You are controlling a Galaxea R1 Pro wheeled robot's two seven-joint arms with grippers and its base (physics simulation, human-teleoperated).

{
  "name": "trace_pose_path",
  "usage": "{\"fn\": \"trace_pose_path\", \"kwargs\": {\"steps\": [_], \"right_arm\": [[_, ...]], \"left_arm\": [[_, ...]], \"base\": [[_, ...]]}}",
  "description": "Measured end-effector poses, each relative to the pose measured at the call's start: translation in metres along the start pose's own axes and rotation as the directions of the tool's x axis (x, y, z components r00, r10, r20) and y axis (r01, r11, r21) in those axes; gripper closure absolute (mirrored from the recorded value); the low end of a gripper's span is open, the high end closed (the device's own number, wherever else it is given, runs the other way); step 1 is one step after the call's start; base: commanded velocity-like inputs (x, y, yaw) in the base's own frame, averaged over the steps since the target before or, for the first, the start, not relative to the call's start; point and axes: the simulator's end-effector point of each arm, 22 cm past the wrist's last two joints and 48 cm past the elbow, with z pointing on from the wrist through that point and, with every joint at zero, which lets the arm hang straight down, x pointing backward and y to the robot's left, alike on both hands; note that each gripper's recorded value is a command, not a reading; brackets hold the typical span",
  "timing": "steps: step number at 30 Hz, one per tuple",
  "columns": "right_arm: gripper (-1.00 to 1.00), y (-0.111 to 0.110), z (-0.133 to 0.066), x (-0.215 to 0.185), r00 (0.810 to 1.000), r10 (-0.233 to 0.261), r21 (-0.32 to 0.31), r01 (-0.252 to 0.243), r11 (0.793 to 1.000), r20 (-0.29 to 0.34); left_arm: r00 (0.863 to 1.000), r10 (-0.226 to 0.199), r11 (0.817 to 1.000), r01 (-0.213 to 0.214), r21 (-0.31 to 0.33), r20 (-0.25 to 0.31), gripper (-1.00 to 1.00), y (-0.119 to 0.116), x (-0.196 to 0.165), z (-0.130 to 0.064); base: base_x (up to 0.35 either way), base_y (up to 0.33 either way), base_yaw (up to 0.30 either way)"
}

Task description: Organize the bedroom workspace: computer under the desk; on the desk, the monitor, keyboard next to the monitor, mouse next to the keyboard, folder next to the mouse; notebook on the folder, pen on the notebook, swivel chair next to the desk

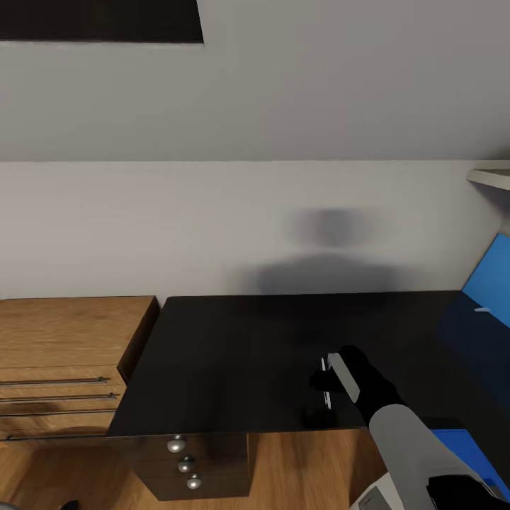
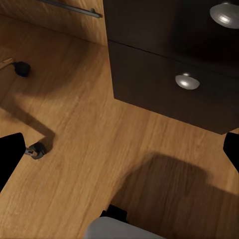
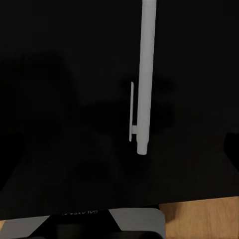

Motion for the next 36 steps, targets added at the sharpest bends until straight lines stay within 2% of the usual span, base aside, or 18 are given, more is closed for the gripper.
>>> {"fn": "trace_pose_path", "kwargs": {"steps": [36], "right_arm": [[-1.0,-0.0002,0.001,0.0012,1.0,0.0,-0.001,0.0,1.0,-0.003]], "left_arm": [[1.0,0.0,1.0,0.0,0.0,0.0,-1.0,0.0005,-0.0001,0.0002]], "base": [[0.034,0.0,0.0]]}}
